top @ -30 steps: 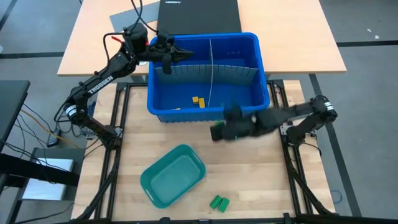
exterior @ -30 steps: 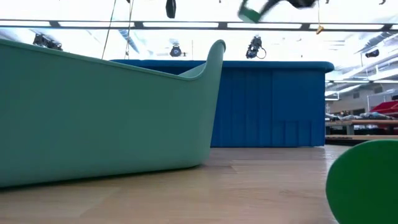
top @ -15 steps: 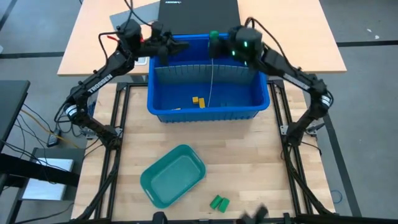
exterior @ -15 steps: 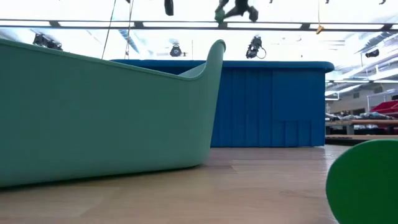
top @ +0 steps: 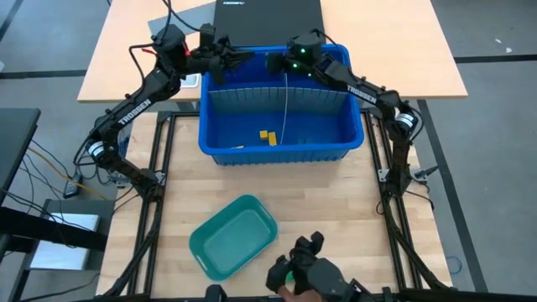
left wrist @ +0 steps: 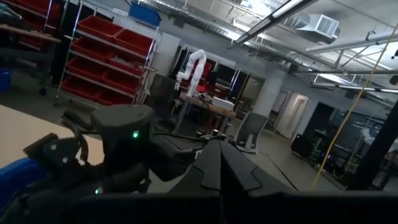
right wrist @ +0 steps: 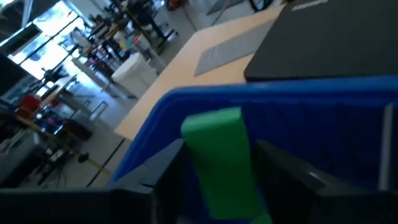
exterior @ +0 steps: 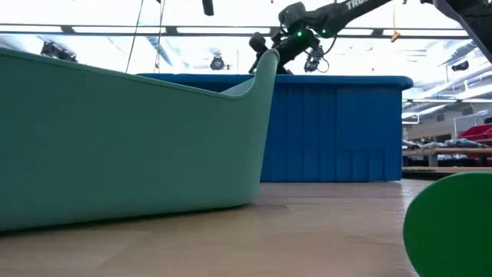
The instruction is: Sort Items/Unsort Items
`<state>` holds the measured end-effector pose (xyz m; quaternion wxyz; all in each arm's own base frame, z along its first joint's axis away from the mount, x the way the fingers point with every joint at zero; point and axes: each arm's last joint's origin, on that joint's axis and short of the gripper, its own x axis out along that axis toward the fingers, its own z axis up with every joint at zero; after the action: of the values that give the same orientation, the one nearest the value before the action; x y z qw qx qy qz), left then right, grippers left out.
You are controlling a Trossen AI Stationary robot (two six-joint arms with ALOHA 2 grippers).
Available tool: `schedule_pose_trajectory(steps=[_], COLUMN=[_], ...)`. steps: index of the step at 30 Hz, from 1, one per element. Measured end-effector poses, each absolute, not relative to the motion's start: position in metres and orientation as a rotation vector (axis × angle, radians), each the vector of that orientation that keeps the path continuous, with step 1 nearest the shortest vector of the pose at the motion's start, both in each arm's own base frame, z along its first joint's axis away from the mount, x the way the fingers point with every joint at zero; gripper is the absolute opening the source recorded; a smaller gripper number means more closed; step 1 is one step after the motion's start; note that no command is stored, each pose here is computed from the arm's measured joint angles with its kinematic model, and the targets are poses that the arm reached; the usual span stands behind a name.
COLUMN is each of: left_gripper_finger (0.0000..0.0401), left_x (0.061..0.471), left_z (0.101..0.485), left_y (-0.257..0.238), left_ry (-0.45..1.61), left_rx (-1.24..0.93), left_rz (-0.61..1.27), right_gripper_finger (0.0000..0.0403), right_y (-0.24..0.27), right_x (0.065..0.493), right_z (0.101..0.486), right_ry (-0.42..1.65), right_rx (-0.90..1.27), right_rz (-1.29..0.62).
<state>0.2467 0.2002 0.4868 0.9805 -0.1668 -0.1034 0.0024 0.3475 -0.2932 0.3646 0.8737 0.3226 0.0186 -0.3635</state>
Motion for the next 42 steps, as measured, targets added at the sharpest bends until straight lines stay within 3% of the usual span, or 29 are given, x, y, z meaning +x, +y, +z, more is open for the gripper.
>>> schedule_pose_trajectory(steps=[8,15,20,26,35,42], left_gripper_finger=[0.0001,0.0001,0.0001,0.0001,0.0001,0.0001], left_x=[0.247,0.247,0.247,0.248,0.247,0.247], left_z=[0.486,0.486,0.485,0.483,0.482,0.48], left_y=[0.2,0.199,0.198,0.197,0.197,0.198], left_ry=[-0.206,-0.195,-0.171,-0.139,-0.125,-0.116], left_rx=[-0.355,-0.352,-0.36,-0.343,-0.325,-0.294], left_rz=[0.003,-0.024,-0.054,-0.107,-0.118,-0.111], right_gripper_finger=[0.0277,0.0276,0.0238,0.0216,0.0232,0.0257], right_y=[-0.295,-0.269,-0.204,-0.115,0.023,0.117], right_x=[0.345,0.337,0.322,0.301,0.304,0.311], right_z=[0.366,0.395,0.428,0.444,0.419,0.372], right_ry=[0.048,0.111,0.247,0.488,0.857,1.102], right_rx=[0.648,0.588,0.479,0.424,0.402,0.346], right_rz=[-0.741,-0.366,-0.19,-0.128,-0.022,0.127])
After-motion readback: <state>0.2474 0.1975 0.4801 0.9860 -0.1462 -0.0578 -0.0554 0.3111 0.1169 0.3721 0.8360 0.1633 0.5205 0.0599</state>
